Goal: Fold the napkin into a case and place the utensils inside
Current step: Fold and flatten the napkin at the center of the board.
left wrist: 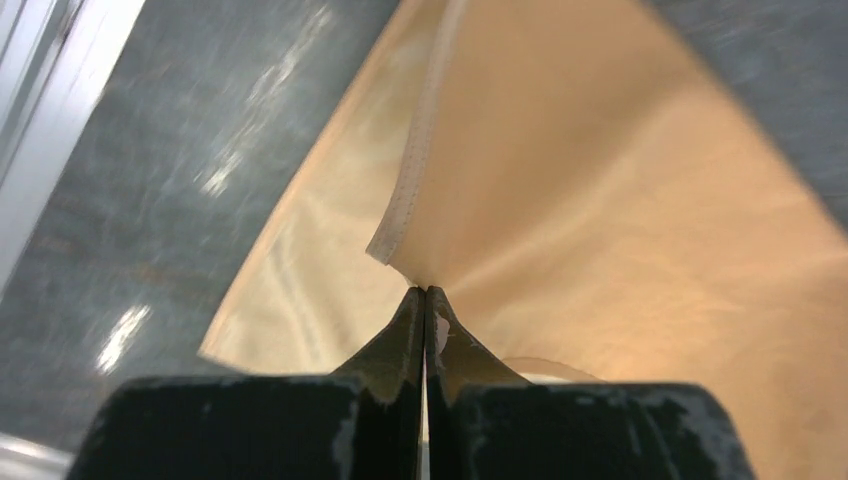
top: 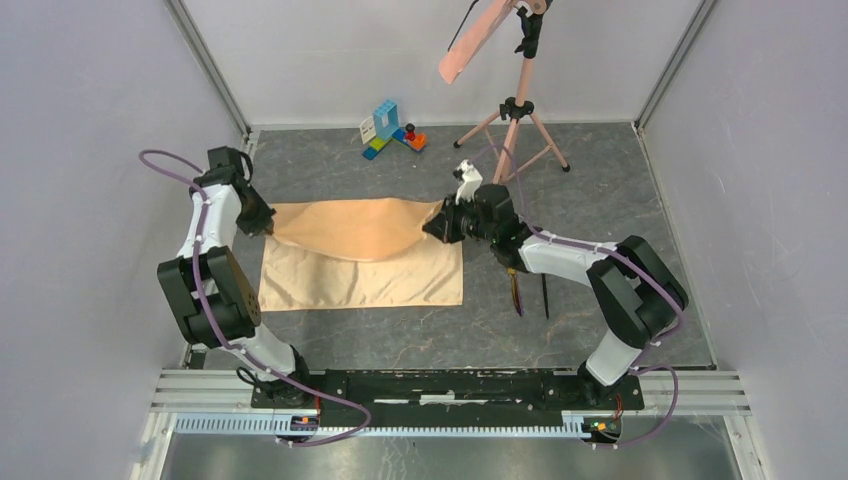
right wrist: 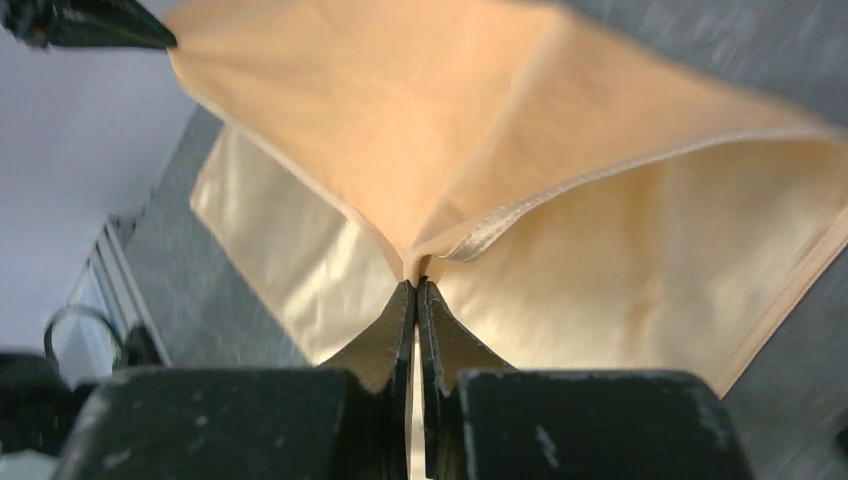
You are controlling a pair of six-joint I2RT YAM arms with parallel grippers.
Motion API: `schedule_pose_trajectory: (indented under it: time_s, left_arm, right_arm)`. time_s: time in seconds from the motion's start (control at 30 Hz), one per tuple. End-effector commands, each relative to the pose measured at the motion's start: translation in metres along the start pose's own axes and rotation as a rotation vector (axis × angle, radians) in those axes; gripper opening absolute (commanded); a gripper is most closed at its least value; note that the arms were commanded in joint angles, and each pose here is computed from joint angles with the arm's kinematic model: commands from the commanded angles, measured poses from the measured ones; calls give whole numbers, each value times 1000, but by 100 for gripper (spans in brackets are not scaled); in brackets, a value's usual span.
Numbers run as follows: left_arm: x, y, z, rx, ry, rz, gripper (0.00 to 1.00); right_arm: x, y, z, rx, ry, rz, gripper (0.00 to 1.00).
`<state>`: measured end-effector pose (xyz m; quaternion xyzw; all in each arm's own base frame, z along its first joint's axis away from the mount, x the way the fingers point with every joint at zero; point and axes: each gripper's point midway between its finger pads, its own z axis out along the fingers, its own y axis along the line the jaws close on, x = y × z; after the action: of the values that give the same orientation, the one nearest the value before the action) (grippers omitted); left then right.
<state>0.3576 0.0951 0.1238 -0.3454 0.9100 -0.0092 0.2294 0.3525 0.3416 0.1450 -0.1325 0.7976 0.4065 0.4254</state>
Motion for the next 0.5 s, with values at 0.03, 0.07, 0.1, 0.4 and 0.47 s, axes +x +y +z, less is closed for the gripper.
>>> schedule_pose_trajectory:
  time_s: [0.03, 0.07, 0.1, 0.4, 0.47]
  left_arm:
    - [32, 67, -24, -261, -39, 71, 2]
    - [36, 74, -24, -285, -52, 63, 2]
    - [39, 79, -25, -308, -58, 51, 2]
    - [85, 101, -9, -385, 48, 6, 2]
    - [90, 104, -9, -396, 51, -6, 2]
  right_arm:
    - [21, 39, -23, -129, 0, 1, 5]
    - [28, 41, -26, -139, 12, 13, 5]
    - [33, 43, -28, -150, 18, 18, 5]
    - [71, 41, -44, -159, 77, 37, 4]
    - [74, 42, -48, -161, 76, 40, 4]
